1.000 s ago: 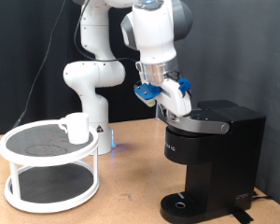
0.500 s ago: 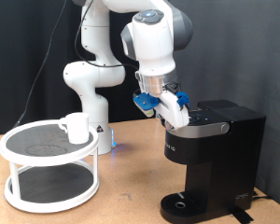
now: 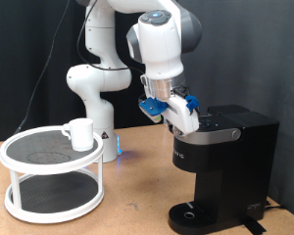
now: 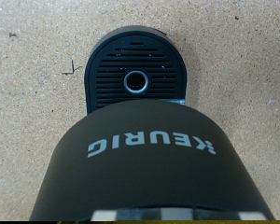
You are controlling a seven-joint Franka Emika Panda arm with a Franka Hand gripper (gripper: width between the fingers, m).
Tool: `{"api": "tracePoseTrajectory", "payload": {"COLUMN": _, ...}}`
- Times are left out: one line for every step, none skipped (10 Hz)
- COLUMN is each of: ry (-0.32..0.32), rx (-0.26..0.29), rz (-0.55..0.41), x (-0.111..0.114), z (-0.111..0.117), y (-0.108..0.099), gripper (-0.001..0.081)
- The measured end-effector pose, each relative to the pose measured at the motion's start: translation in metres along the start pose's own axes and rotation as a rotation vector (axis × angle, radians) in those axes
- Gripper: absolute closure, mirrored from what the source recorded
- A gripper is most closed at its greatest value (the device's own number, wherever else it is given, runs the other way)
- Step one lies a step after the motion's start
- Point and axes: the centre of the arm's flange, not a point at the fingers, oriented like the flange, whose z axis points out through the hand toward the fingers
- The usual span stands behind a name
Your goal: Make a cup of coffee with the keurig machine
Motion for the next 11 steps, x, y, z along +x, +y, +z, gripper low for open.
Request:
{"api": "tracePoseTrajectory", "payload": {"ry": -0.022, "rx": -0.006, "rz": 0.011, "x": 0.007, "z": -0.004, "y": -0.001, "gripper": 0.0806}}
{"api": "tracePoseTrajectory", "payload": {"ry": -0.045, "rx": -0.012, "rz": 0.029, "x": 0.014, "z": -0.010, "y": -0.001, "gripper": 0.0806}}
{"api": "tracePoseTrajectory", "payload": {"ry": -0.060, "rx": -0.018, "rz": 0.043, "x": 0.021, "z": -0.017, "y": -0.002, "gripper": 0.0806}}
{"api": "tracePoseTrajectory", "payload": {"ry": -0.072, "rx": -0.025, "rz": 0.051, "x": 0.028, "z": -0.024, "y": -0.001, "gripper": 0.0806}}
{"api": "tracePoseTrajectory", "payload": {"ry": -0.097, "rx": -0.034, "rz": 0.044, "x": 0.032, "z": -0.031, "y": -0.001, "gripper": 0.0806}}
{"api": "tracePoseTrajectory", "payload": {"ry": -0.125, "rx": -0.045, "rz": 0.033, "x": 0.036, "z": -0.034, "y": 0.002, "gripper": 0.0806}}
{"api": "tracePoseTrajectory", "payload": {"ry": -0.118, "rx": -0.044, "rz": 0.034, "x": 0.036, "z": -0.033, "y": 0.001, "gripper": 0.0806}}
{"api": "tracePoseTrajectory", "payload": {"ry": -0.120, "rx": -0.045, "rz": 0.033, "x": 0.036, "z": -0.033, "y": 0.001, "gripper": 0.0806}}
{"api": "tracePoseTrajectory", "payload": {"ry": -0.133, "rx": -0.057, "rz": 0.029, "x": 0.036, "z": -0.033, "y": 0.004, "gripper": 0.0806}}
{"api": "tracePoseTrajectory", "payload": {"ry": -0.157, "rx": -0.071, "rz": 0.034, "x": 0.041, "z": -0.033, "y": 0.009, "gripper": 0.0806}}
{"api": "tracePoseTrajectory", "payload": {"ry": -0.183, "rx": -0.087, "rz": 0.049, "x": 0.048, "z": -0.034, "y": 0.015, "gripper": 0.0806}}
